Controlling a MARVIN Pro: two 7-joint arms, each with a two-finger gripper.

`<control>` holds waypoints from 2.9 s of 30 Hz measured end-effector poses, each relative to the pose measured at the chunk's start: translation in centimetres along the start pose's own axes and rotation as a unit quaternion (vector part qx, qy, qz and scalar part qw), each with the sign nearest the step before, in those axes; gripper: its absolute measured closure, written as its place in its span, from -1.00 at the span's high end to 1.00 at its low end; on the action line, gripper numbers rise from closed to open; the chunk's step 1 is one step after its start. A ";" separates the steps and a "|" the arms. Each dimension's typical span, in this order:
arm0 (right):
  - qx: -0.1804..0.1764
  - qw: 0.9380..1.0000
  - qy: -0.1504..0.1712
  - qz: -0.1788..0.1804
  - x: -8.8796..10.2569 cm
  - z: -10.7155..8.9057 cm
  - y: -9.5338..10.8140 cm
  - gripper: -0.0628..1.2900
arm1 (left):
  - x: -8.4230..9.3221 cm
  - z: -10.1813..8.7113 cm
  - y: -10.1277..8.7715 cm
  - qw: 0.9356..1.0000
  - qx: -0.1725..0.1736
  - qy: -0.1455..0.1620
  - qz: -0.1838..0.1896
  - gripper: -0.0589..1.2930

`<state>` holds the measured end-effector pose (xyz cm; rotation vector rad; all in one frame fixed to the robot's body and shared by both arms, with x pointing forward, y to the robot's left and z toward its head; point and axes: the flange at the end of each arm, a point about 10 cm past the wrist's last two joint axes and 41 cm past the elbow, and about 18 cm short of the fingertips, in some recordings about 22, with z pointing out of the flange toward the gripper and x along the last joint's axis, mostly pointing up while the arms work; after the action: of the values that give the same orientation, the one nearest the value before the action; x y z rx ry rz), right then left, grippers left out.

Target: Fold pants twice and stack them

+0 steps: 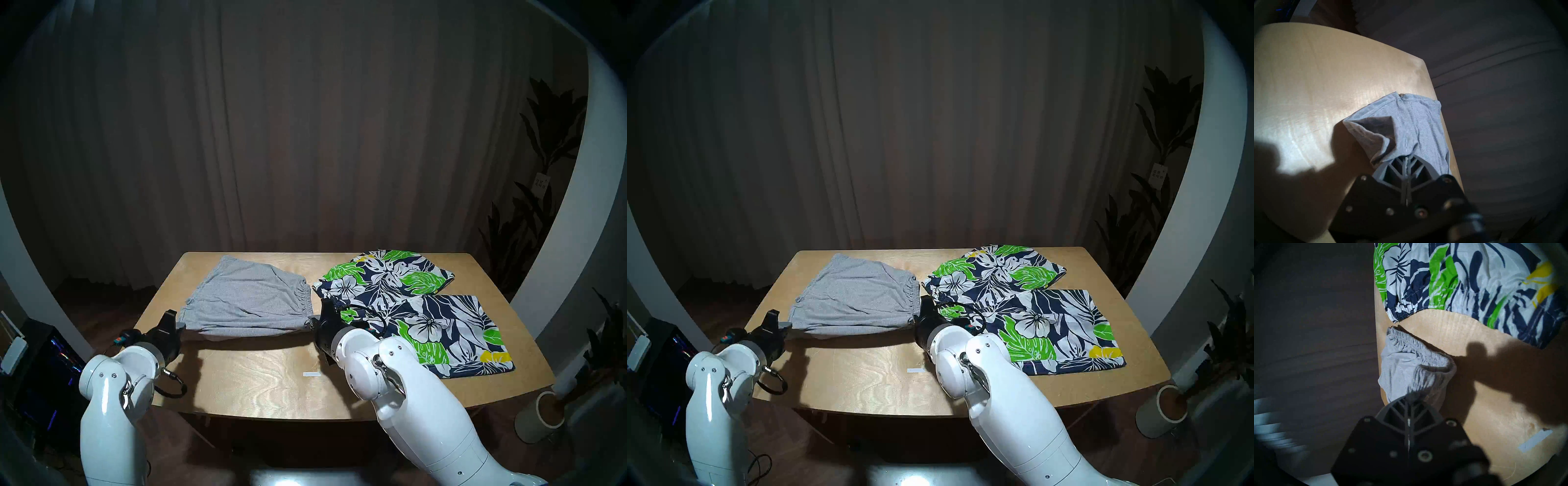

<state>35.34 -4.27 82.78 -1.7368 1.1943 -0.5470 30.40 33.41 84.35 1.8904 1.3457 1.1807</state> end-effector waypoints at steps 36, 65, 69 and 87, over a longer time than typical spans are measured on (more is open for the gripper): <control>-0.003 0.999 0.024 0.029 2.1 7.7 -4.3 -0.95 | 4.3 8.1 5.0 0.999 -0.001 -0.006 0.053 -0.95; 0.023 0.998 0.054 0.032 2.5 12.0 -9.0 -0.95 | 7.0 13.6 8.9 0.996 -0.011 0.008 0.085 -0.95; 0.023 0.998 0.058 0.031 2.6 12.5 -9.2 -0.95 | 7.3 14.2 9.4 0.996 -0.013 0.010 0.092 -0.95; 0.022 0.996 0.084 0.026 3.9 14.3 -10.5 -0.95 | 7.5 17.1 11.9 0.992 -0.015 0.010 0.127 -0.95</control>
<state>53.02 -0.46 84.65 -1.6434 1.3299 -0.6938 51.82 37.16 88.40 2.0799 1.1135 1.3372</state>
